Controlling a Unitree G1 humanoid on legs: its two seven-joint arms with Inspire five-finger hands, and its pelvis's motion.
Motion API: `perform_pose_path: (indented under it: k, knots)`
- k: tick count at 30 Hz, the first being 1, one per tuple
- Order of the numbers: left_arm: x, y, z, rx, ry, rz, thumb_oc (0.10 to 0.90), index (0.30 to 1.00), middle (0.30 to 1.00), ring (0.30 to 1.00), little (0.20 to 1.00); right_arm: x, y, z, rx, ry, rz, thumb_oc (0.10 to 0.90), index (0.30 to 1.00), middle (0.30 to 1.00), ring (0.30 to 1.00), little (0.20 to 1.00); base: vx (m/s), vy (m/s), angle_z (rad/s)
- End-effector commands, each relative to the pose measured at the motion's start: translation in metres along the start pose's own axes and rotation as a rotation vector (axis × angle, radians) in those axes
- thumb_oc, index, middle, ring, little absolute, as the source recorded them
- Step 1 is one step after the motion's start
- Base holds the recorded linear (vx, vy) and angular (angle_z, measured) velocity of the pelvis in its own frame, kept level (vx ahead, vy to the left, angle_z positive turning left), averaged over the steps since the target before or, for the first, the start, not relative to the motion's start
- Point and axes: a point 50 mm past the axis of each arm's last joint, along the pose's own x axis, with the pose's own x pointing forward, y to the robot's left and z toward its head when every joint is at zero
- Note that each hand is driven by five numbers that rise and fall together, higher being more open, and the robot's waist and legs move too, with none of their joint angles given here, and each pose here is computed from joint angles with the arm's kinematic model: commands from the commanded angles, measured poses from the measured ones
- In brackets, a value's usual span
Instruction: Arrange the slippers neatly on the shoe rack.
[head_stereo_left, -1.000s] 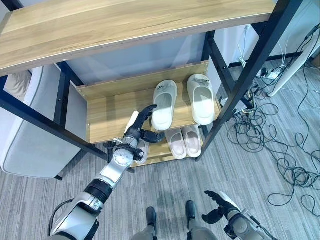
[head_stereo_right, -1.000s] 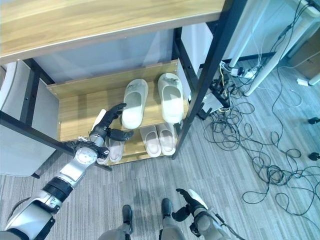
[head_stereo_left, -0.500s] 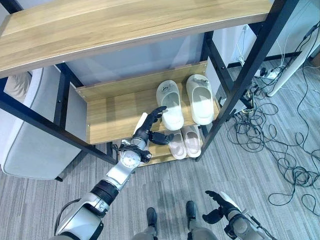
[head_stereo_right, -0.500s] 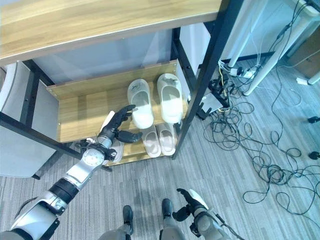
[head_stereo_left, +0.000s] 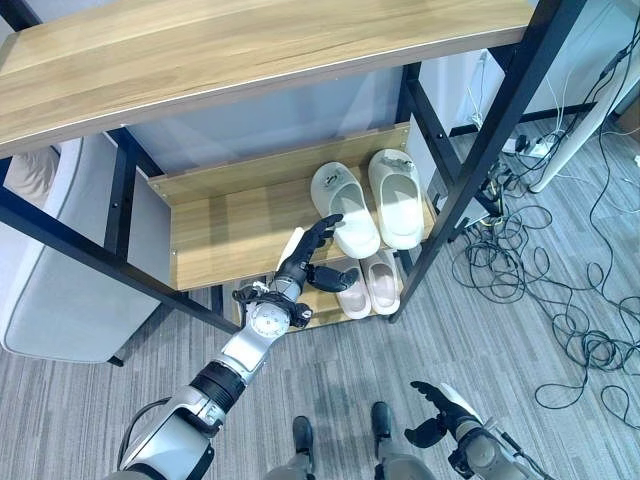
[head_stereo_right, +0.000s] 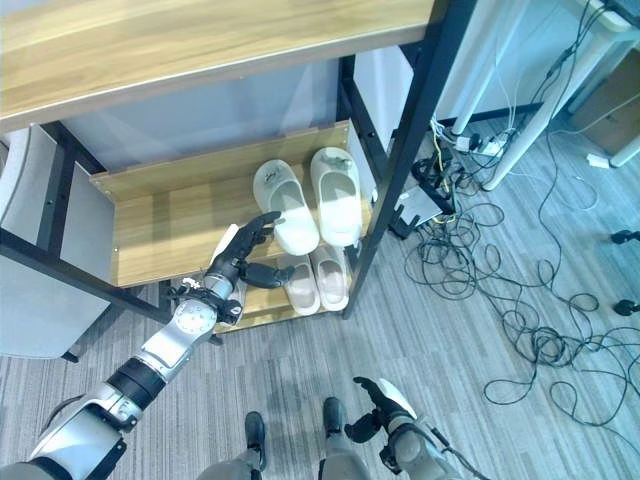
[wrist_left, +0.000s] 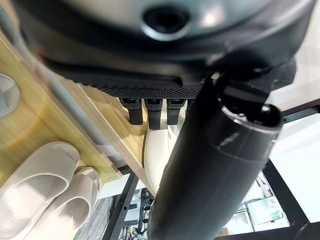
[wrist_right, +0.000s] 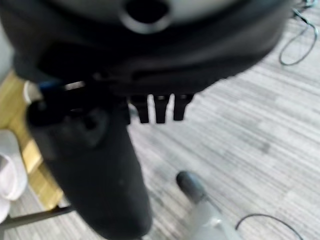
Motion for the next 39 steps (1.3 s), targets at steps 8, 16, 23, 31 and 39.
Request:
perform_pose_path:
  k: [8,16,23,31,39]
  knots:
    - [0.017,0.019,0.037,0.069,-0.176,0.058,0.800,0.900,0.900,0.900,0.900,-0.007,0.011,-0.010,0.006,0.004,0.005,0.800,0.900,0.900,0.900,0.900,0.00,0.000,0.00]
    - [0.017,0.047,0.036,0.073,-0.162,0.149,0.800,0.900,0.900,0.900,0.900,-0.006,0.014,-0.010,0.007,0.016,0.014,0.800,0.900,0.900,0.900,0.900,0.00,0.000,0.00]
    - [0.022,0.071,0.034,0.110,-0.121,0.224,0.800,0.900,0.900,0.900,0.900,-0.005,0.015,-0.008,0.005,0.019,0.015,0.800,0.900,0.900,0.900,0.900,0.00,0.000,0.00]
    - [0.030,0.085,0.036,0.138,-0.087,0.255,0.800,0.900,0.900,0.900,0.900,-0.004,0.013,-0.012,-0.004,0.042,0.014,0.800,0.900,0.900,0.900,0.900,0.00,0.000,0.00]
    - [0.037,0.102,0.043,0.169,-0.069,0.292,0.800,0.900,0.900,0.900,0.900,-0.002,0.012,-0.011,0.001,0.045,0.009,0.800,0.900,0.900,0.900,0.900,0.00,0.000,0.00]
